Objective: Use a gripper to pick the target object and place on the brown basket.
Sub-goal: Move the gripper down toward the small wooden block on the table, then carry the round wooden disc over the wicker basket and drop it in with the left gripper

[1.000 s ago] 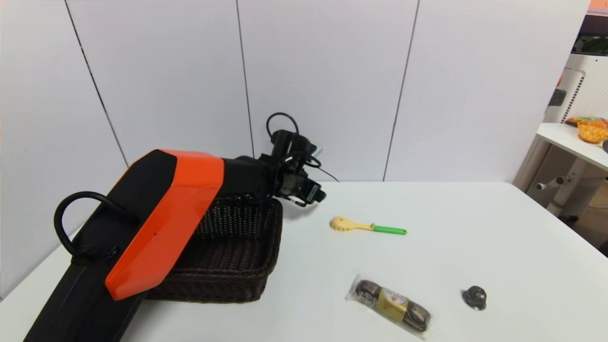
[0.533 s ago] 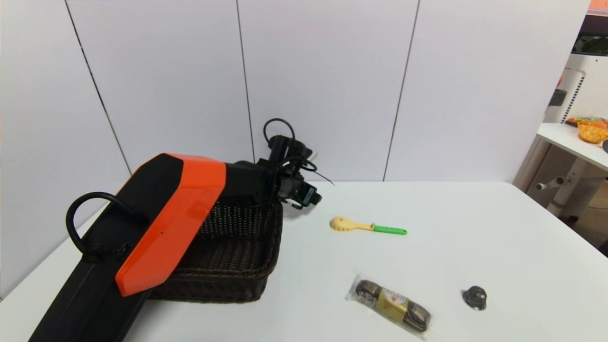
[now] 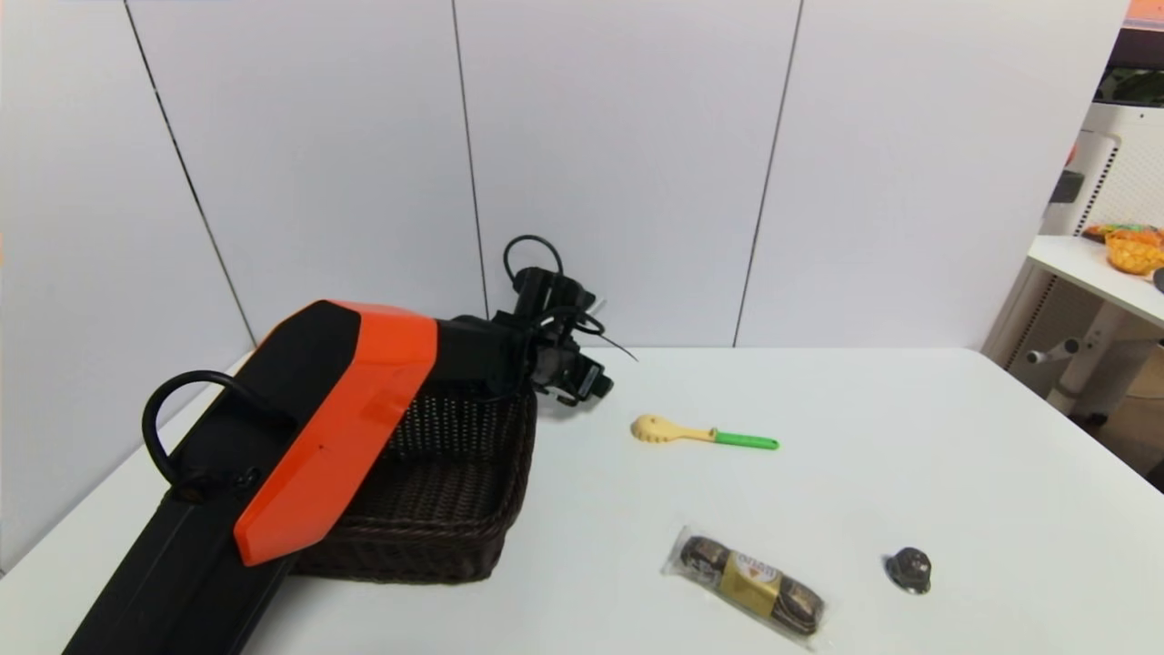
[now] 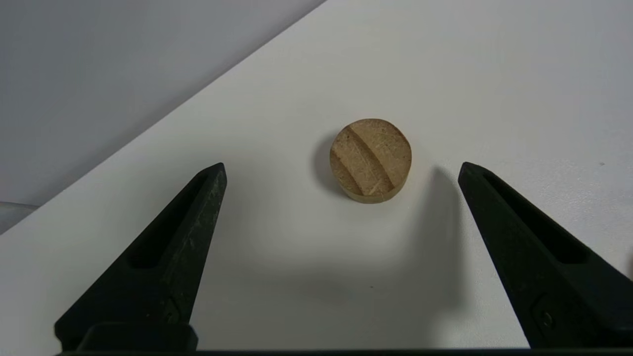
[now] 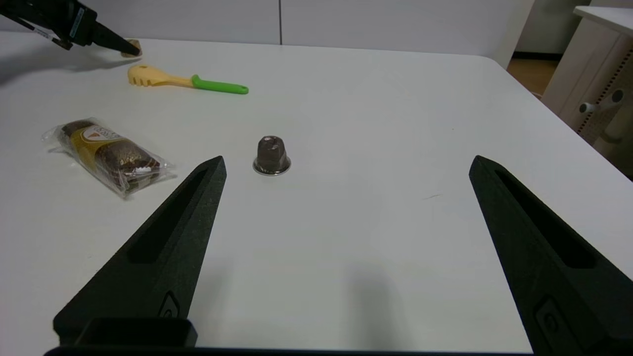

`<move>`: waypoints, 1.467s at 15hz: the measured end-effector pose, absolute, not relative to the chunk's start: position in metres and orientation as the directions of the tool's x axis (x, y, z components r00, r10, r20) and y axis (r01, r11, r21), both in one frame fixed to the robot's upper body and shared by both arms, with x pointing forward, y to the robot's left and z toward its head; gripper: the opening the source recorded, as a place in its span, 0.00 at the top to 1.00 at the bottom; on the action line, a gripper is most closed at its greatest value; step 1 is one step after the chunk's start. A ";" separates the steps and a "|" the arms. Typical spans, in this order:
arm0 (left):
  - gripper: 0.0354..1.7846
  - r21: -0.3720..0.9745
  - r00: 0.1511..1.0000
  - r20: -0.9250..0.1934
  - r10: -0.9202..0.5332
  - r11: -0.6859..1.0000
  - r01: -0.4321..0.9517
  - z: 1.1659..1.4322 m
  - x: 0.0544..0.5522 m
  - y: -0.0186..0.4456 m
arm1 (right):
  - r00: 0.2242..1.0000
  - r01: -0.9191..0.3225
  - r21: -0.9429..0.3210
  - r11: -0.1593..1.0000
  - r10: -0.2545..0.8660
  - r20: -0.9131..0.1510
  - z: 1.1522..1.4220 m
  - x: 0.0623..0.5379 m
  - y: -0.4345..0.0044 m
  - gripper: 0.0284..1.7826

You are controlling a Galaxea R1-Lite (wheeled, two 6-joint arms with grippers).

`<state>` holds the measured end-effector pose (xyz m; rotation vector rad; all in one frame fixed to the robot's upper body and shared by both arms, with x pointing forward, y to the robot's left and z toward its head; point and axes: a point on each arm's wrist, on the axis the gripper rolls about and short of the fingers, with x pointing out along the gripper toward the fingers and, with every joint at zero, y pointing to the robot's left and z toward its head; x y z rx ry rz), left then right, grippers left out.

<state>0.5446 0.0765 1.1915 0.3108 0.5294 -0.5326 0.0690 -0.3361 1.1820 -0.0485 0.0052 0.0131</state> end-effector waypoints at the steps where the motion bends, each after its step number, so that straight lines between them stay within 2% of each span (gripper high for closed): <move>1: 0.06 0.144 0.731 -0.554 -0.397 0.820 0.554 1.190 0.545 0.076 | 1.000 -0.013 -0.048 0.999 0.013 -0.006 1.182 0.069 -0.336 0.05; 7: 0.06 0.144 0.738 -0.542 -0.402 0.821 0.553 1.187 0.547 0.076 | 1.000 -0.014 -0.048 0.999 0.014 -0.006 1.182 0.069 -0.336 0.05; 9: 0.27 0.138 0.731 -0.545 -0.411 0.816 0.562 1.185 0.547 0.075 | 1.000 -0.013 -0.048 0.999 0.013 -0.006 1.182 0.069 -0.336 0.05; 11: 0.43 0.131 0.724 -0.547 -0.422 0.810 0.571 1.184 0.547 0.075 | 1.000 -0.013 -0.048 0.999 0.013 -0.006 1.182 0.069 -0.336 0.05; 14: 0.61 0.131 0.723 -0.549 -0.420 0.811 0.571 1.181 0.548 0.075 | 1.000 -0.013 -0.048 0.999 0.013 -0.006 1.182 0.069 -0.336 0.05; 15: 0.72 0.132 0.727 -0.542 -0.422 0.811 0.569 1.182 0.548 0.074 | 1.000 -0.013 -0.048 0.999 0.013 -0.006 1.182 0.069 -0.336 0.05; 19: 0.72 0.140 0.754 -0.495 -0.433 0.816 0.560 1.197 0.548 0.075 | 1.000 -0.013 -0.048 0.999 0.013 -0.006 1.182 0.069 -0.336 0.05; 22: 0.72 0.150 0.789 -0.434 -0.435 0.828 0.540 1.235 0.542 0.082 | 1.000 -0.013 -0.048 0.999 0.013 -0.006 1.182 0.069 -0.336 0.05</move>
